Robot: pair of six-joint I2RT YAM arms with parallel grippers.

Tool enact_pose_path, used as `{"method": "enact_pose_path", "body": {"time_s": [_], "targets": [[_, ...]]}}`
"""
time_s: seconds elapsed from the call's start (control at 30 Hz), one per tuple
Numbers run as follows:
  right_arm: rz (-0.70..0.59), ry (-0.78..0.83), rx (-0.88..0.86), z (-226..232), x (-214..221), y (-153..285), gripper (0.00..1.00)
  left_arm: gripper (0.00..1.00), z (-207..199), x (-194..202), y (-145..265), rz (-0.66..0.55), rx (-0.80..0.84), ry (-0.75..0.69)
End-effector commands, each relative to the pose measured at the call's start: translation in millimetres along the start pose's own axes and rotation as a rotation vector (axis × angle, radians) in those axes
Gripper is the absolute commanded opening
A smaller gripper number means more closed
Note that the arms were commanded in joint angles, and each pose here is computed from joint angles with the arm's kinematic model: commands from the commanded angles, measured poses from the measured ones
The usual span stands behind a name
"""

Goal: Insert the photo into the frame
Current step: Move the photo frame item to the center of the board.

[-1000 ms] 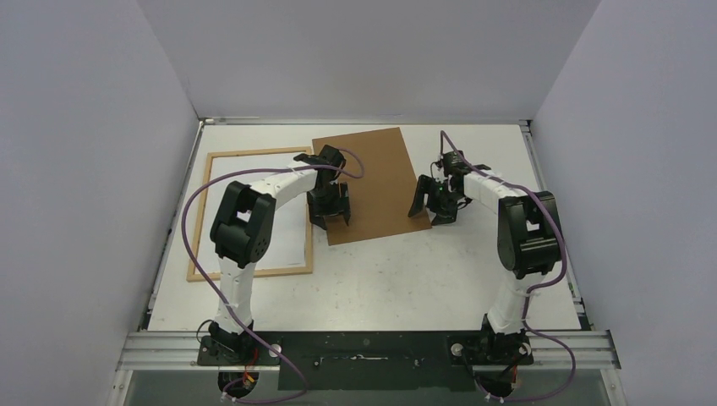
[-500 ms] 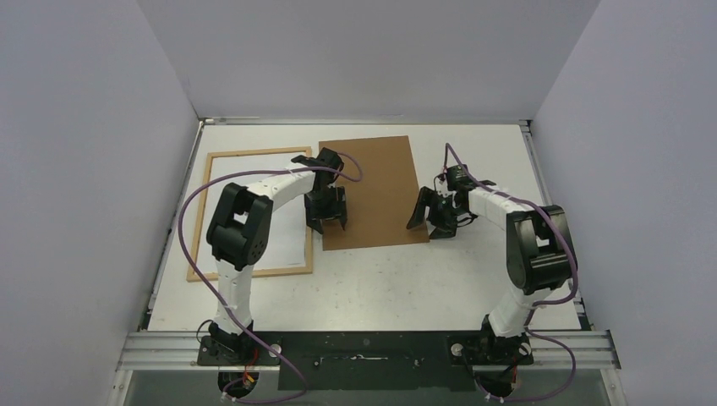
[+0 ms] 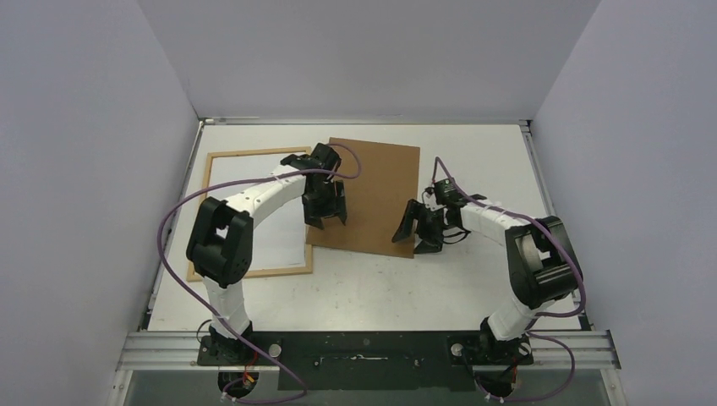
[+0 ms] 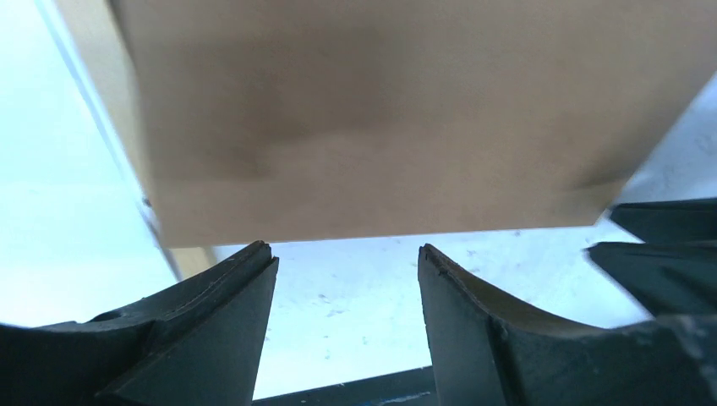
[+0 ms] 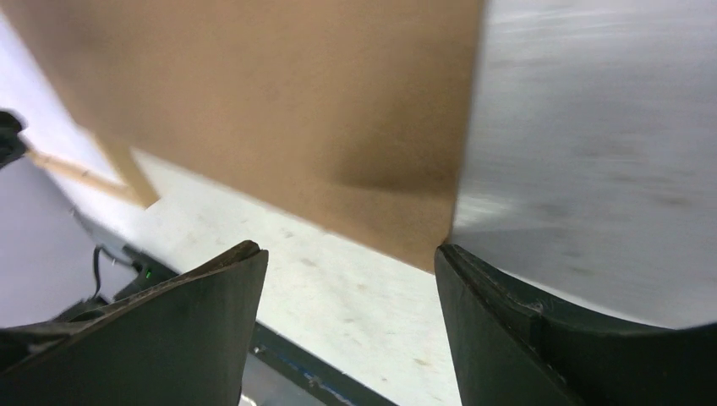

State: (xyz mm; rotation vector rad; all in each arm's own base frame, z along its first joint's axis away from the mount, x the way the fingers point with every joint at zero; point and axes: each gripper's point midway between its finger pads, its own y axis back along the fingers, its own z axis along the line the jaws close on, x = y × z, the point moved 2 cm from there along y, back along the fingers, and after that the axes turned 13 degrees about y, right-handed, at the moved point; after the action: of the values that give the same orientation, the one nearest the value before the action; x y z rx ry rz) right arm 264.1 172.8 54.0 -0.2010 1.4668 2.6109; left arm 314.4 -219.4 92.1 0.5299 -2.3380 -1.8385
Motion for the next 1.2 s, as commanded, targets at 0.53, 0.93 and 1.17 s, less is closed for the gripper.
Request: {"method": "enact_pose_path", "body": {"time_s": [0.53, 0.93, 1.17], "targets": [[-0.115, 0.204, -0.166, 114, -1, -25, 0.74, 0.67, 37, -7, 47, -0.101, 0.071, 0.05], [-0.291, 0.136, 0.25, 51, -35, 20, 0.78, 0.75, 59, -25, 21, -0.049, 0.06, 0.019], [-0.189, 0.06, 0.335, 15, -29, 8, 0.79, 0.69, 61, -19, -1, 0.002, 0.057, 0.044]]}}
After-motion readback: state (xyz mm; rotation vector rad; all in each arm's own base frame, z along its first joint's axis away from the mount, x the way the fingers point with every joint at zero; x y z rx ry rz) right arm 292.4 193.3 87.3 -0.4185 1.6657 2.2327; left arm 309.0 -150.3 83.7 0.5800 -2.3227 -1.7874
